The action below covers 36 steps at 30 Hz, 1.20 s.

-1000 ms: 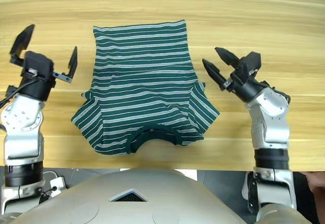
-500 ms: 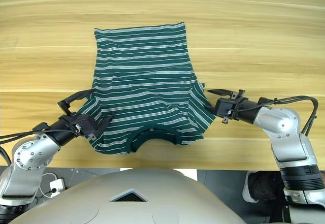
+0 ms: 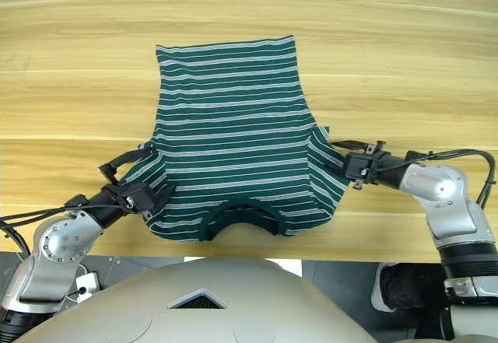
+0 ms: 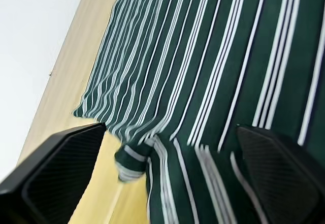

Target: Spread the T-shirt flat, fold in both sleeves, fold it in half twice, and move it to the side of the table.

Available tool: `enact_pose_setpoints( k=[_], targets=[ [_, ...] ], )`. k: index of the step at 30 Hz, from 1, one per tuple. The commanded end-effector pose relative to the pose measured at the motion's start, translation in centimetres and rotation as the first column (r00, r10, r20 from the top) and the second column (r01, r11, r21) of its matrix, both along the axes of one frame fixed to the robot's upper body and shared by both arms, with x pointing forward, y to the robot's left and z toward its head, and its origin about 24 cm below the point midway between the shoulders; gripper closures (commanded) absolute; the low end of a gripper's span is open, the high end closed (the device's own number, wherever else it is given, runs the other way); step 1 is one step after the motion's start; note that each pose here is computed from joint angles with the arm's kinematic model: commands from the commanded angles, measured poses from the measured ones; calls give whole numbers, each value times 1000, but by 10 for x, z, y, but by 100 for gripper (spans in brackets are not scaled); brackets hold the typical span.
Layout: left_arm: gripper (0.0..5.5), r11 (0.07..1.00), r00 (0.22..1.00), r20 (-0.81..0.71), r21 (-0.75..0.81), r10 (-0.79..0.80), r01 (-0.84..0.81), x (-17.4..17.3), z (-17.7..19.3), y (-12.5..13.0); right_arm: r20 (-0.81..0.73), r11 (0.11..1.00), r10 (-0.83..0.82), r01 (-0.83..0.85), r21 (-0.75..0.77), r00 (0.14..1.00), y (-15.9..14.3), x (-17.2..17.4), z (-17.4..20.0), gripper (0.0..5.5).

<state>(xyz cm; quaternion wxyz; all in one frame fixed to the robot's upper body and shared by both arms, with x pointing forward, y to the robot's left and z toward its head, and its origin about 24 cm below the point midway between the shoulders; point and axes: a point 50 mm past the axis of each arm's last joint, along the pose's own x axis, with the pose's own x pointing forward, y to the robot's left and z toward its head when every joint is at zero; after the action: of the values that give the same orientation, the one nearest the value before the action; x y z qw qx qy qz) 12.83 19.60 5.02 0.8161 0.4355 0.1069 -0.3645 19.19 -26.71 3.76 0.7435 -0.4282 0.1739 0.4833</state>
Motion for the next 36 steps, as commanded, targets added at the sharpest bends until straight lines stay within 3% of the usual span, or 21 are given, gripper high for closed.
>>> enact_pose_setpoints(
  k=[1, 5, 10, 13, 14, 16, 18, 24, 26, 30, 36],
  targets=[
    [74, 999, 999, 36, 38, 20, -22, 1, 8, 8, -133, 989, -106, 91, -115, 985, -34, -9, -18, 311],
    [74, 1000, 999, 31, 22, 20, -21, -1, 5, 4, -116, 993, -98, 90, -72, 988, -29, -6, -19, 311],
    [74, 1000, 999, 20, -3, 27, -27, -3, 0, 0, -140, 964, -105, 136, 230, 985, 3, -9, -13, 311],
    [74, 987, 995, 10, -128, 96, -94, -1, 11, 2, -253, 823, -97, 220, 523, 963, 19, -4, 16, 311],
    [74, 953, 989, -22, -265, 149, -149, -2, 20, 2, -291, 734, -72, 248, 632, 954, 24, -1, 32, 311],
    [74, 818, 971, -100, -524, 218, -238, -5, 35, 3, -328, 580, -13, 274, 767, 945, 31, 3, 57, 311],
    [74, 701, 954, -154, -649, 257, -294, -7, 42, 6, -335, 505, 14, 282, 816, 942, 36, 3, 70, 311],
    [74, 716, 925, -195, -588, 327, -377, -8, 27, 10, -306, 522, -15, 269, 810, 952, 45, 7, 77, 311],
    [74, 764, 929, -170, -530, 329, -368, -1, 20, 5, -235, 577, -128, 265, 773, 963, 47, 17, 68, 311],
    [74, 840, 950, -82, -449, 301, -305, 14, 12, -14, -19, 773, -289, 246, 585, 957, 48, 33, 42, 311],
    [74, 936, 988, 1, -321, 156, -148, 31, -1, -44, 123, 727, -342, 180, 662, 932, 57, 45, 59, 311]
  ],
)
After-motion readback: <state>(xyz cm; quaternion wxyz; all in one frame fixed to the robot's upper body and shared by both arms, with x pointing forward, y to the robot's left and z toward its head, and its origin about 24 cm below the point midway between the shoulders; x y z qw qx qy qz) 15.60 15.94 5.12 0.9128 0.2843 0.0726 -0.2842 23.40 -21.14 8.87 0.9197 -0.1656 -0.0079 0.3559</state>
